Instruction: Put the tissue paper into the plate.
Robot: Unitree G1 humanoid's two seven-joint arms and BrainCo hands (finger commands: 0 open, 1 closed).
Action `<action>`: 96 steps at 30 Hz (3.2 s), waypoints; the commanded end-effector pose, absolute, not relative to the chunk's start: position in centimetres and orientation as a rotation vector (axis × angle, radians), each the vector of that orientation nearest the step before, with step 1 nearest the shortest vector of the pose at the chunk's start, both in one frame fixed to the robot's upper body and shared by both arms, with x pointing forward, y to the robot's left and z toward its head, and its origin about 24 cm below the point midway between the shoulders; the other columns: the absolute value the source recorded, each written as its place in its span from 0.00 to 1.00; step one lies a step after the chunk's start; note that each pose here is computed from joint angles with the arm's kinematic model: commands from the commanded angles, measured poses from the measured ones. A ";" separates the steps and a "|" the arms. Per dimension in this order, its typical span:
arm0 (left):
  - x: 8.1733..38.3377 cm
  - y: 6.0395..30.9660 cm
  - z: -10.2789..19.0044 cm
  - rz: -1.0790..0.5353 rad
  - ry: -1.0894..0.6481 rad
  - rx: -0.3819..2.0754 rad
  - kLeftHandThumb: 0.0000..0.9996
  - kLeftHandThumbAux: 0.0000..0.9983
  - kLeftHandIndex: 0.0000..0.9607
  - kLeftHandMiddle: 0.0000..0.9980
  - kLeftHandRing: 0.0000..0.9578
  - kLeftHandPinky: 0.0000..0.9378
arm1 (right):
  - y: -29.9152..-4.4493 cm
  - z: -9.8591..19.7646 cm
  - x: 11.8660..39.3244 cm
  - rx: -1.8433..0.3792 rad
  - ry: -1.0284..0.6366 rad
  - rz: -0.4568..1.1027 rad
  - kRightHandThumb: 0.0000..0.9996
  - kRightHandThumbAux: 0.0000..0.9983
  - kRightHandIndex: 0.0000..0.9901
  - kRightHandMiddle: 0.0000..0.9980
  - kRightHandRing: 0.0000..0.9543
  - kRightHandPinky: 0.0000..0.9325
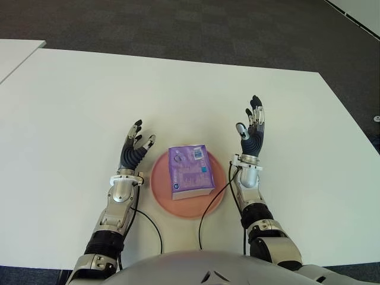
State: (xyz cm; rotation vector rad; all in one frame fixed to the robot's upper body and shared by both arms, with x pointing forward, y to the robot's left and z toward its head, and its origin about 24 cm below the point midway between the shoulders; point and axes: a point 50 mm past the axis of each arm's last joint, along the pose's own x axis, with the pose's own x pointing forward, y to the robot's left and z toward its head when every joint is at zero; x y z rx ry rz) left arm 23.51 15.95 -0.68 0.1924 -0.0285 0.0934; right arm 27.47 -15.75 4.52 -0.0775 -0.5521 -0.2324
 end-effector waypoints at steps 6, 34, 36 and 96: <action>22.6 16.6 -1.4 0.095 0.024 0.205 0.05 0.58 0.00 0.00 0.00 0.05 | -15.3 4.4 27.3 -0.081 -0.551 -0.225 0.03 0.39 0.00 0.00 0.00 0.00; 22.4 17.3 -1.0 0.091 -0.006 0.239 0.03 0.58 0.00 0.00 0.00 0.03 | -14.5 4.6 27.2 -0.082 -0.556 -0.224 0.03 0.39 0.00 0.00 0.00 0.00; 22.4 17.4 -1.1 0.093 -0.004 0.239 0.03 0.59 0.00 0.00 0.00 0.03 | -14.4 4.6 27.2 -0.082 -0.556 -0.224 0.03 0.39 0.00 0.00 0.00 0.00; 22.9 18.1 -0.8 0.114 0.064 0.245 0.03 0.56 0.00 0.00 0.00 0.00 | -14.1 4.8 27.3 -0.082 -0.560 -0.224 0.03 0.39 0.00 0.00 0.00 0.00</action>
